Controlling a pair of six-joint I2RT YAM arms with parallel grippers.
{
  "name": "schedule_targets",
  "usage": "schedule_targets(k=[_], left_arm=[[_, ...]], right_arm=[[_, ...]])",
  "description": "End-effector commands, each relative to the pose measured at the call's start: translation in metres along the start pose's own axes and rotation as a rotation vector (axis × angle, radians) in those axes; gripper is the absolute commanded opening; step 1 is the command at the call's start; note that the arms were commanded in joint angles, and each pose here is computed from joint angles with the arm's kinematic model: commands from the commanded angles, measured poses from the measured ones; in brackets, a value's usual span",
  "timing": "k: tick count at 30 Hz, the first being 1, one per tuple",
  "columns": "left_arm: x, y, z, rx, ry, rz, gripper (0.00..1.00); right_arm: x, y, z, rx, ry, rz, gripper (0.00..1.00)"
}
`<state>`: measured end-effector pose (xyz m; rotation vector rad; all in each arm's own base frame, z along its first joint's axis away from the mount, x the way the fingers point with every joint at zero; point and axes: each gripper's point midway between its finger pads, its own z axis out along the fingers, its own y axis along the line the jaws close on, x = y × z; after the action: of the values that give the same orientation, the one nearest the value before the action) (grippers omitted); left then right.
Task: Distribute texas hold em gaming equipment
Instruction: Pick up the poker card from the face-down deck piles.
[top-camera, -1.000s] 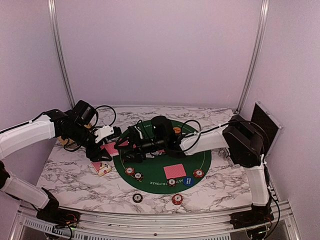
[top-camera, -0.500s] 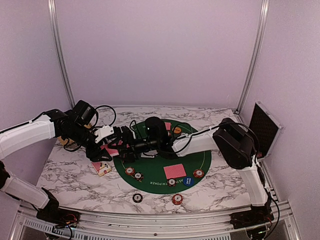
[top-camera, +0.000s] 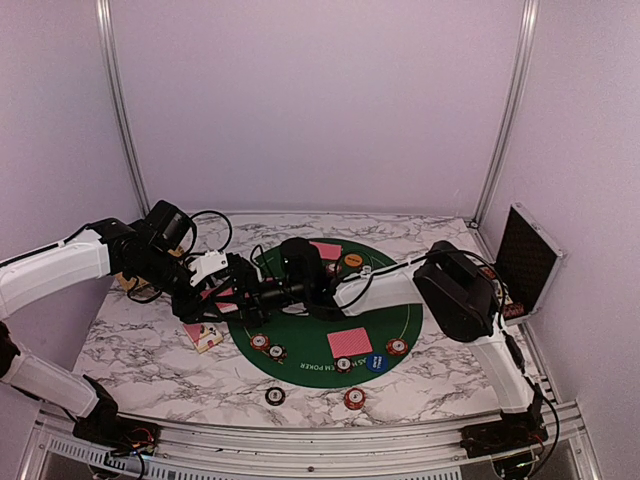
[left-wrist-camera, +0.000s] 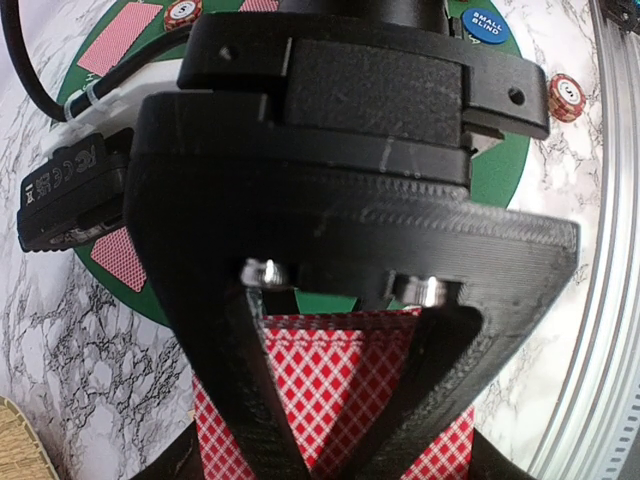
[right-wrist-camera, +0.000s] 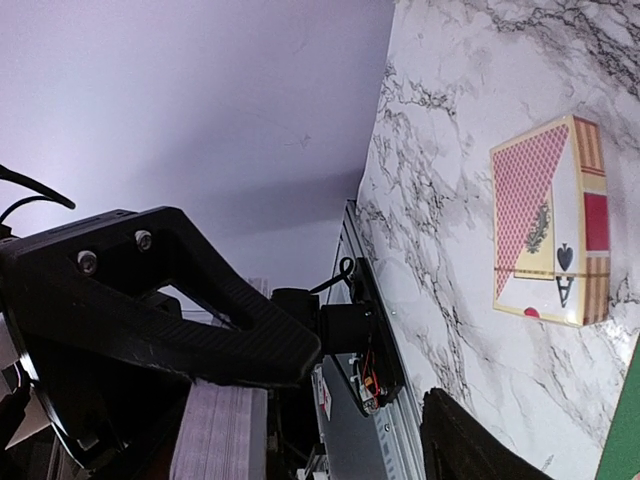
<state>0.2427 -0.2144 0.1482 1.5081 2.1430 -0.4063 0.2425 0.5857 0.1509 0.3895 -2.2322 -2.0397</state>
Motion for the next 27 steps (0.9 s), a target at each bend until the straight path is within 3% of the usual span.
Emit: schedule_targets(k=[1, 14, 27], left_arm=[[-0.012, -0.001, -0.007, -0.004, -0.057, 0.015, 0.01], [-0.012, 0.0, -0.006, -0.007, -0.056, 0.017, 0.01], [-0.012, 0.001, -0.006, -0.012, -0.051, 0.016, 0.01]], right_arm=[[-0.01, -0.008, -0.008, 0.024, -0.038, 0.022, 0.7], [-0.013, -0.007, -0.047, 0.068, -0.091, 0.018, 0.45], [-0.014, 0.025, -0.07, 0.031, -0.116, -0.017, 0.17]])
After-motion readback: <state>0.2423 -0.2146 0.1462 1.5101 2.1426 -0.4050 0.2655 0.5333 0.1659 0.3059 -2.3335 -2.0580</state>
